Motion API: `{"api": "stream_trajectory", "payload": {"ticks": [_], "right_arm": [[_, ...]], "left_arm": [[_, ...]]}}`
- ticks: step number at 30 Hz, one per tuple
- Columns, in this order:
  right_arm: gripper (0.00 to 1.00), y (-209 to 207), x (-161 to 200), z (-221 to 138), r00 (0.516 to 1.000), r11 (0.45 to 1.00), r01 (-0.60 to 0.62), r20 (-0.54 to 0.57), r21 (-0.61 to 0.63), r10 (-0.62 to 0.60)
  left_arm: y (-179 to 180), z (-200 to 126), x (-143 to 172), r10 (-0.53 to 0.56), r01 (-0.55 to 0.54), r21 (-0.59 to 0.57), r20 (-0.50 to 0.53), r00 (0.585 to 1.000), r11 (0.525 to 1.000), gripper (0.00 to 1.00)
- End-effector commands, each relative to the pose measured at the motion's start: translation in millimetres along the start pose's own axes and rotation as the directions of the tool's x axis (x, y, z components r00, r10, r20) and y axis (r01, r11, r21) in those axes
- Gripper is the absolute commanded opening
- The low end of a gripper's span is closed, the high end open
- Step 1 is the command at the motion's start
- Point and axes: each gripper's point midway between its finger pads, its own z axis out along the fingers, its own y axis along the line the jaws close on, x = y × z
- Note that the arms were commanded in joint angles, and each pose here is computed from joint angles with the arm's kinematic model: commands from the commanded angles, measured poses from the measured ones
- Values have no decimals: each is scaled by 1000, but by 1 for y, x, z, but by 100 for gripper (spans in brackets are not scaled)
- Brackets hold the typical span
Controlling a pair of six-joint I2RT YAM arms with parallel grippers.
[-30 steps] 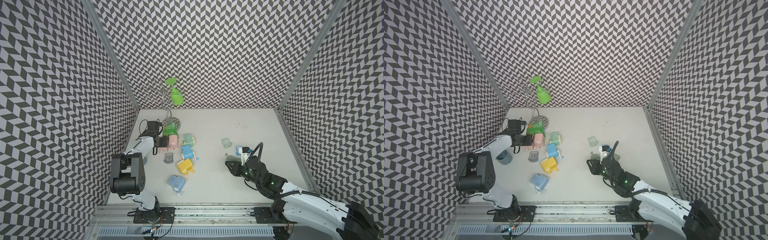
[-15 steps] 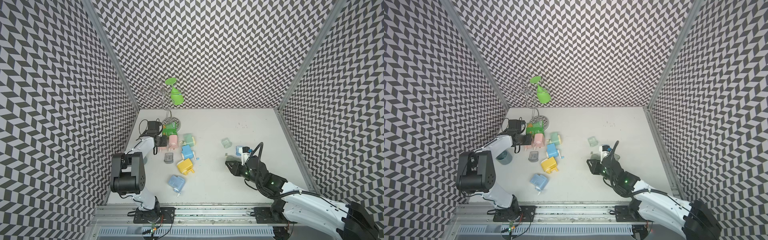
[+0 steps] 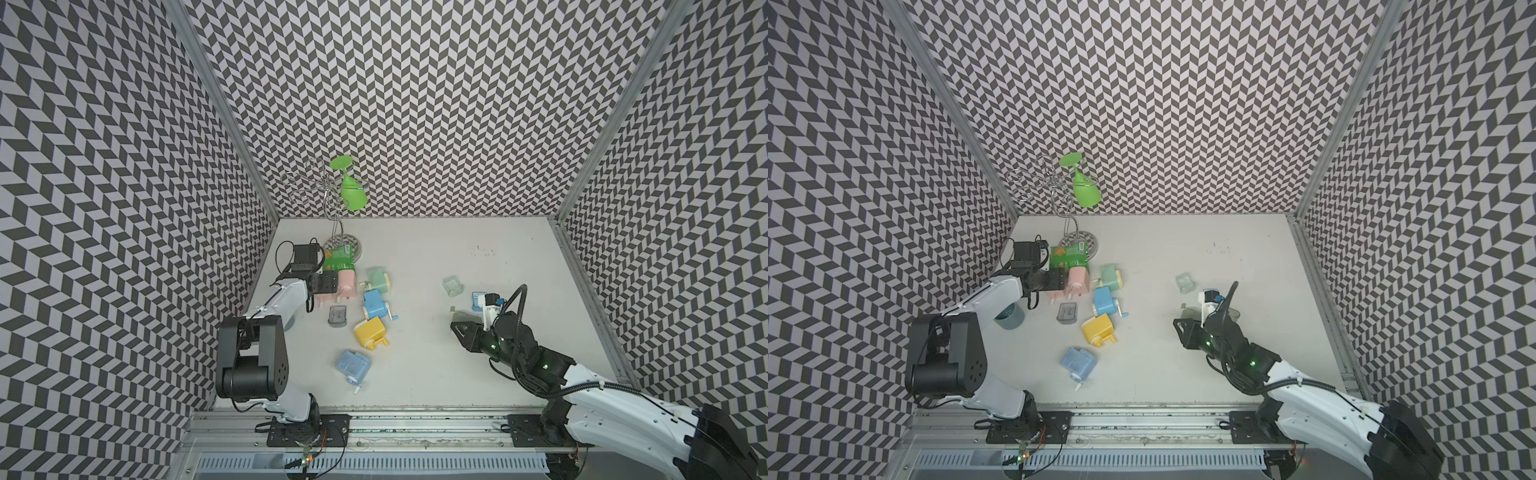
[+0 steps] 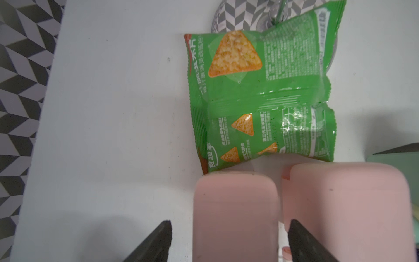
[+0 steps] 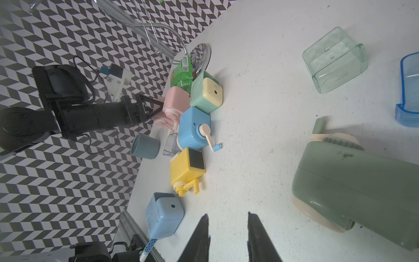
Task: Put the tray back into the pencil sharpener
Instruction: Place the pencil sharpener at the center of the board.
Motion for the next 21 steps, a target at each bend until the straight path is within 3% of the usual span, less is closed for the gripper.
{"api": "stream_trajectory", "payload": {"ticks": [1,9,12,16,21], "right_arm": [[30,11,-7,-1,1000,999,15,20,-45,-14],[30,13,-9,2,998,998,56,4,-22,-56],[30,14,-8,5,996,996,90,-18,-13,-91],[30,15,-8,5,991,992,130,-36,2,-130],[30,19,-11,2,984,985,172,-44,-4,-172]], "left_arm": [[3,-19,-17,-14,15,-15,84,996,1000,83],[3,-81,-48,-47,45,12,287,957,999,83],[-15,-110,-57,-5,-10,40,380,925,999,82],[-46,-150,-62,33,-103,109,513,858,989,80],[-85,-199,-66,0,-231,263,660,751,937,77]]}}
